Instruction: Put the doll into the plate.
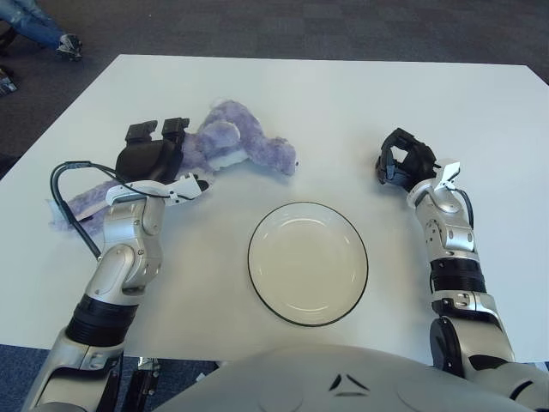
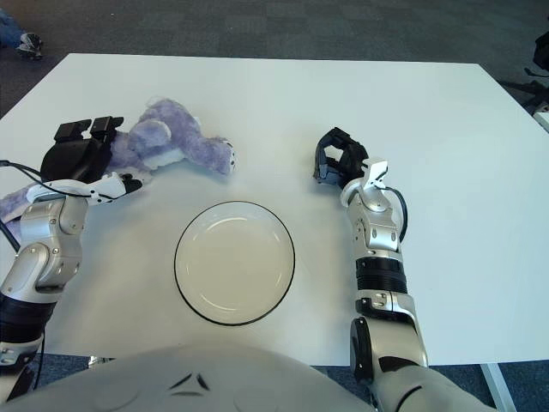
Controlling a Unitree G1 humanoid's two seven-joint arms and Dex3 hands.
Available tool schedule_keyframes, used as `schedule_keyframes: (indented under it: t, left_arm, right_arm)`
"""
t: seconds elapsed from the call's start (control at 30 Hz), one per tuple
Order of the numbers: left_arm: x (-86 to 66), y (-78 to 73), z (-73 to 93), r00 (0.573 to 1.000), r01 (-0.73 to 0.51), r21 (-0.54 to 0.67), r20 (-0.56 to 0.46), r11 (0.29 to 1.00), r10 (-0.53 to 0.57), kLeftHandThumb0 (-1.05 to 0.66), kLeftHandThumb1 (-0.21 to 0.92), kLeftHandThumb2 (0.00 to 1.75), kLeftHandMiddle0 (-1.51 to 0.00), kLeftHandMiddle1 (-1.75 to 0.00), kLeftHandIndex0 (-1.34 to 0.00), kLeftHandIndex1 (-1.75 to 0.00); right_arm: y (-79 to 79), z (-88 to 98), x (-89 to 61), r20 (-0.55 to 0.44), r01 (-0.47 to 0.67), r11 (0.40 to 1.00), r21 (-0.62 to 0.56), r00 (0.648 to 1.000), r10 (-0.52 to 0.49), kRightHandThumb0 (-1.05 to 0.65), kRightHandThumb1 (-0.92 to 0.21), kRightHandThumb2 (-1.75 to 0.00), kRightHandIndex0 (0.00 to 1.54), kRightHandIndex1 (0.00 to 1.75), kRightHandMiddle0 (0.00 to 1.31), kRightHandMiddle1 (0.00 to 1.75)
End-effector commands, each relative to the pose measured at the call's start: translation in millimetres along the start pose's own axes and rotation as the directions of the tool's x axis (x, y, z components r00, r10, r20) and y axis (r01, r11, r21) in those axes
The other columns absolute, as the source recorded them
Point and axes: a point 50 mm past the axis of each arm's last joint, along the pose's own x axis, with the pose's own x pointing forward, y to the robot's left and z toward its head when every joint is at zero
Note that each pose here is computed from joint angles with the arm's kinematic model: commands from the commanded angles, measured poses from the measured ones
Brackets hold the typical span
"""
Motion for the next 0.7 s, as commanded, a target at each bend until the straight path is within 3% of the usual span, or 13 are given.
schedule_keyframes:
  t: [0.0, 0.67]
  left_arm:
    - [5.5, 0.6, 1.0, 1.000, 0.019, -0.007, -0.001, 1.000, -0.019, -0.82, 0.49, 0.71, 0.00, -0.54, 0.00, -0.50]
    - [28.2, -18.7, -0.2, 0.987, 0.159, -0.104, 0.039, 0.982, -0.156, -0.79, 0.38, 0.79, 0.00, -0.60, 0.00, -0.33]
  right_arm:
    - [-0.6, 0.5, -2.2, -0.004, 0.005, 1.000, 0.008, 1.000, -0.005, -0.46, -0.36, -1.26, 1.18, 1.75, 0.57, 1.75]
    - [-0.7, 1.7, -2.6, -0.006, 0.012, 1.000, 0.009, 1.000, -0.012, -0.47, -0.36, -1.27, 1.19, 1.75, 0.58, 1.75]
